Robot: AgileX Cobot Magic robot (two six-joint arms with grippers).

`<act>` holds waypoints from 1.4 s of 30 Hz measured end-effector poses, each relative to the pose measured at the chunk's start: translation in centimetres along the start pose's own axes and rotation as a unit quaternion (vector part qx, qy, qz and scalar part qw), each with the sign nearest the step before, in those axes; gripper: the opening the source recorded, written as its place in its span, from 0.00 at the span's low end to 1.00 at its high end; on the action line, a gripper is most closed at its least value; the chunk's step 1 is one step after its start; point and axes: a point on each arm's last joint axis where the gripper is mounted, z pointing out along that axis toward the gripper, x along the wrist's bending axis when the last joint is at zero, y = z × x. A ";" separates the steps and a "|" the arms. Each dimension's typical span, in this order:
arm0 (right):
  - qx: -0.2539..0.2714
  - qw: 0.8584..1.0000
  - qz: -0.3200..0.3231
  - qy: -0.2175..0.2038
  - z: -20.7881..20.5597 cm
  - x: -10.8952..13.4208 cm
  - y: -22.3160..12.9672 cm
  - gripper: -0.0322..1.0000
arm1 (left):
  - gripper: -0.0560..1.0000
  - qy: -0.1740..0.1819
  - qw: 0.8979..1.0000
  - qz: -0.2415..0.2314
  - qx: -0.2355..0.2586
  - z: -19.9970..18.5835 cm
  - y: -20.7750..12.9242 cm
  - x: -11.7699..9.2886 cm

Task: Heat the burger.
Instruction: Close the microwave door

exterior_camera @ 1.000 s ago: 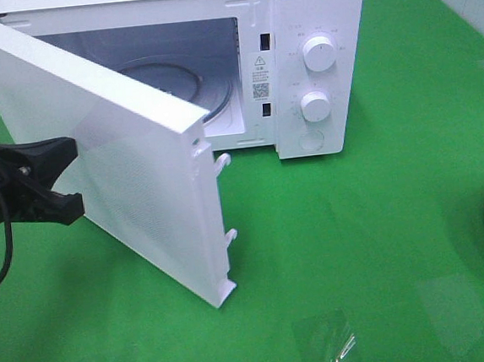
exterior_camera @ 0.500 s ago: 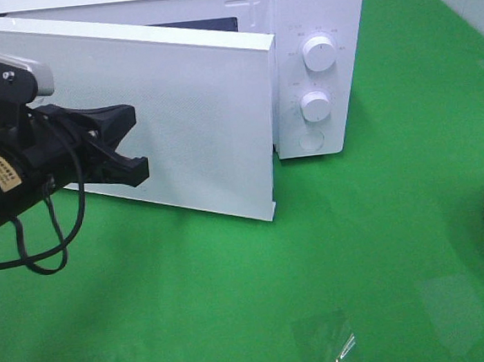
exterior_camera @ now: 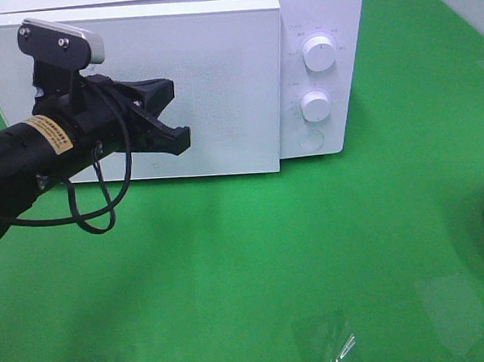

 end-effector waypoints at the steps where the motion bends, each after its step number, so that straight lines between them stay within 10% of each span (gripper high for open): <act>1: 0.000 1.000 0.000 0.000 0.0 0.0 0.0 0.76 | 0.05 0.004 1.000 -0.003 0.004 0.4 0.1 0.1; 42: 0.000 1.000 0.001 0.001 0.0 0.0 0.0 0.76 | 0.05 -0.010 0.999 0.024 0.022 7.4 1.2 -0.5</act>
